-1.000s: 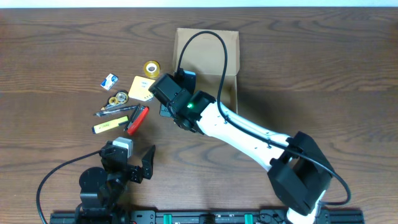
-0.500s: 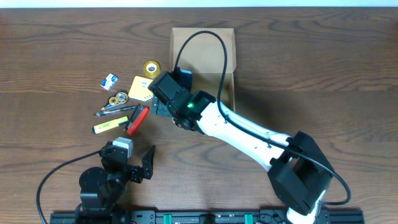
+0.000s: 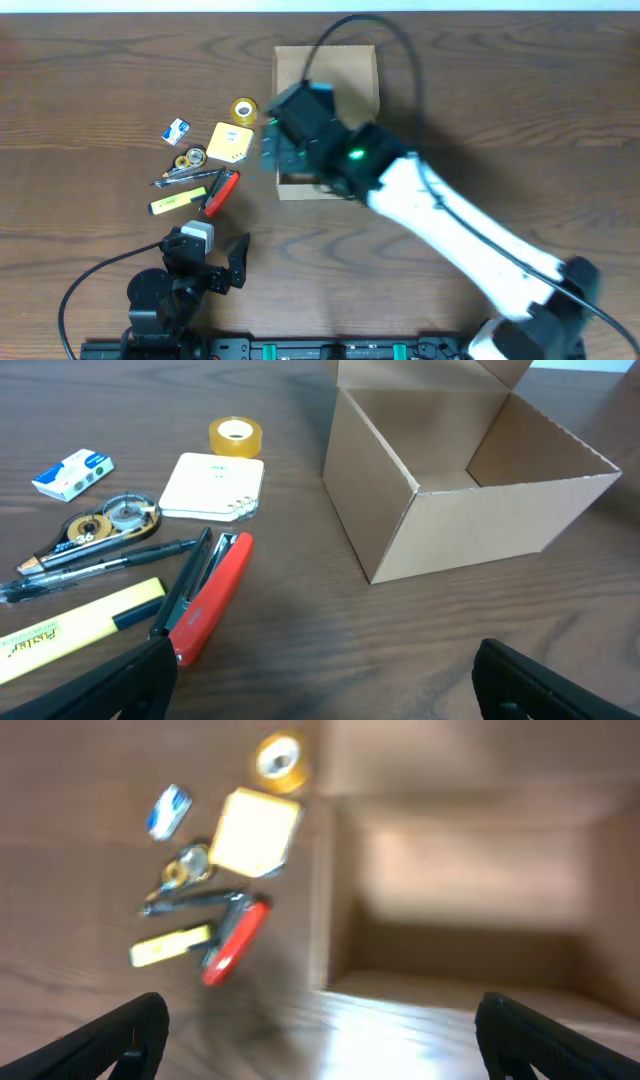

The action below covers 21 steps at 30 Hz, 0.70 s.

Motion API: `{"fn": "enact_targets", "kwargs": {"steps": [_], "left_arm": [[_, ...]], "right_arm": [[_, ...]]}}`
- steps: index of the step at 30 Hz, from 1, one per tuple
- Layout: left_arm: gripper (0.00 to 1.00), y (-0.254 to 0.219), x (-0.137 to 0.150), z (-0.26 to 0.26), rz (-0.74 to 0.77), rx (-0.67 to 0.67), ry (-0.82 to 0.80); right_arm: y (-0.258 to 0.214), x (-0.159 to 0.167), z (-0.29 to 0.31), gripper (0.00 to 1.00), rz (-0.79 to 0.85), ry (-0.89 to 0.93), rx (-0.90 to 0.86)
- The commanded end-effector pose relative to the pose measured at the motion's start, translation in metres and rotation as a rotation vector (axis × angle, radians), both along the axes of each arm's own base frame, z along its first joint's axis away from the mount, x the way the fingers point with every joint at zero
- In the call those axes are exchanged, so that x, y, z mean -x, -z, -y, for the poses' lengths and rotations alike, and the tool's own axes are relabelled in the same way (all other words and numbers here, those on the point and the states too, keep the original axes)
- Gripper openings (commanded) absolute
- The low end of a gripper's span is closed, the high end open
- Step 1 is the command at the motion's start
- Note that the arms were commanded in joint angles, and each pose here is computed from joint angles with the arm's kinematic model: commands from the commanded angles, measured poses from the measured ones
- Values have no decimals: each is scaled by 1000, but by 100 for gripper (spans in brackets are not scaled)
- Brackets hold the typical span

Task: Pack container
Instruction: 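Push the cardboard box leftward toward the table center with the right gripper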

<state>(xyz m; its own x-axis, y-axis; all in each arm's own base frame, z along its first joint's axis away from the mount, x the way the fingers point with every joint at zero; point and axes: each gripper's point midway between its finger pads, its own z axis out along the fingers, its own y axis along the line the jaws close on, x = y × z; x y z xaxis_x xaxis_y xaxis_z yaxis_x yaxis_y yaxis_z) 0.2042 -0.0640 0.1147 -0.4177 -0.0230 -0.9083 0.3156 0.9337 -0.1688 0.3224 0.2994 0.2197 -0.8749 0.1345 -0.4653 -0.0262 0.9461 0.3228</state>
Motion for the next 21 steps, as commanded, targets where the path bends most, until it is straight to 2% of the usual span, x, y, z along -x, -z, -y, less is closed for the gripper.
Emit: {"fn": "enact_targets", "kwargs": {"steps": [1, 8, 14, 17, 21], "left_arm": [[95, 7, 0, 0, -14, 5, -1], [95, 7, 0, 0, -14, 5, -1], [95, 7, 0, 0, -14, 5, -1], [95, 7, 0, 0, -14, 5, -1], [95, 7, 0, 0, -14, 5, -1]], "right_arm": [[-8, -19, 54, 98, 19, 114, 87], [26, -18, 126, 70, -134, 246, 222], [77, -10, 146, 65, -222, 258, 272], [96, -8, 146, 56, -226, 246, 277], [112, -7, 146, 54, -225, 233, 279]]}}
